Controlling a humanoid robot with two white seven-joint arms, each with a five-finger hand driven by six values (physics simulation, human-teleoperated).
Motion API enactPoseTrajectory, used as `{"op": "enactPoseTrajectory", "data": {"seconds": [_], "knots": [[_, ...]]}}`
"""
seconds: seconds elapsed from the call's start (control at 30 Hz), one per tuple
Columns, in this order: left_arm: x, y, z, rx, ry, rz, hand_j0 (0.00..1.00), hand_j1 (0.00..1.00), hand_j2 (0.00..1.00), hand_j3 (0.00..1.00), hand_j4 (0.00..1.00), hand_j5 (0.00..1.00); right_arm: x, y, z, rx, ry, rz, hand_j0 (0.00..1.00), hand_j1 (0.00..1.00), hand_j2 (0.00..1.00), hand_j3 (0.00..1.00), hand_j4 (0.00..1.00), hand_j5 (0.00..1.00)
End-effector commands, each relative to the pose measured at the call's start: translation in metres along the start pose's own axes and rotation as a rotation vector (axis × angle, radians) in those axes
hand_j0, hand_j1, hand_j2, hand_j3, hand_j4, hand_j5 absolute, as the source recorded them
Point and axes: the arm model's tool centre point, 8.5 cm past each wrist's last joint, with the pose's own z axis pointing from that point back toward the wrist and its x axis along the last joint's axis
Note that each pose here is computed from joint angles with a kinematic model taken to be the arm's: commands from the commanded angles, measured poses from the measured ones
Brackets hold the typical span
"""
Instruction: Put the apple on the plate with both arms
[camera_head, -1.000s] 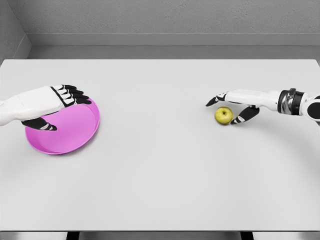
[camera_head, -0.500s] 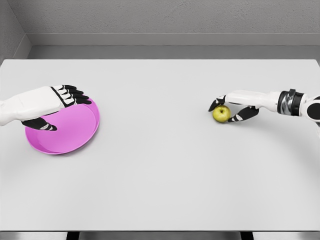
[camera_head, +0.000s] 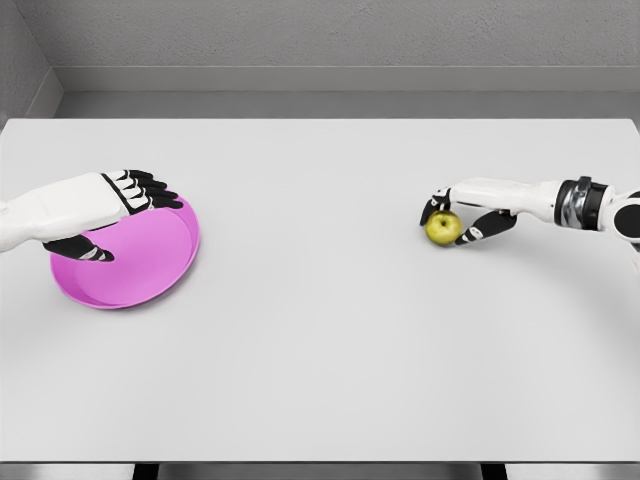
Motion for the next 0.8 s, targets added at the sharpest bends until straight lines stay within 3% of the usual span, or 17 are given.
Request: {"op": "enactPoseTrajectory", "data": {"seconds": [0.0,0.17,0.27,0.33,0.4,0.47,0.6,0.63,0.73,0.77], "knots": [[0.0,0.001,0.0,0.004,0.001,0.005,1.0,1.0,1.0,1.0,1.0,1.0,0.0,-0.002,0.001,-0.009,-0.001,-0.007,0.58,0.58,0.58,0.58,0.58,0.58],[0.0,0.001,0.0,0.004,0.001,0.005,1.0,1.0,1.0,1.0,1.0,1.0,0.008,-0.009,-0.002,-0.053,-0.053,-0.047,0.56,0.56,0.56,0.56,0.56,0.56],[0.0,0.001,0.0,0.004,0.001,0.005,1.0,1.0,1.0,1.0,1.0,1.0,0.034,-0.013,-0.021,-0.052,-0.132,-0.015,0.56,0.56,0.56,0.56,0.56,0.56],[0.0,0.001,0.001,0.005,0.002,0.004,1.0,1.0,1.0,1.0,1.0,1.0,0.071,-0.012,-0.038,-0.018,-0.236,0.05,0.56,0.56,0.56,0.56,0.56,0.56],[0.0,0.001,0.0,0.004,0.001,0.005,1.0,1.0,1.0,1.0,1.0,1.0,0.128,-0.014,-0.053,-0.003,-0.389,0.139,0.56,0.56,0.56,0.56,0.56,0.56],[0.0,0.001,0.001,0.005,0.002,0.004,1.0,1.0,1.0,1.0,1.0,1.0,0.151,-0.022,-0.056,-0.012,-0.432,0.172,0.56,0.56,0.56,0.56,0.56,0.56],[0.0,0.001,0.0,0.004,0.001,0.005,1.0,1.0,1.0,1.0,1.0,1.0,0.152,-0.026,-0.059,-0.017,-0.425,0.167,0.56,0.56,0.56,0.56,0.56,0.56],[0.0,0.001,0.0,0.004,0.001,0.005,1.0,1.0,1.0,1.0,1.0,1.0,0.15,-0.027,-0.058,-0.019,-0.418,0.165,0.61,0.61,0.61,0.61,0.61,0.61],[0.0,0.001,0.0,0.004,0.001,0.005,1.0,1.0,1.0,1.0,1.0,1.0,0.135,-0.027,-0.055,-0.023,-0.377,0.145,0.96,0.96,0.96,0.96,0.96,0.96],[0.0,0.001,0.001,0.005,0.002,0.004,1.0,1.0,1.0,1.0,1.0,1.0,0.129,-0.029,-0.053,-0.031,-0.362,0.137,1.0,1.0,1.0,1.0,1.0,1.0]]}}
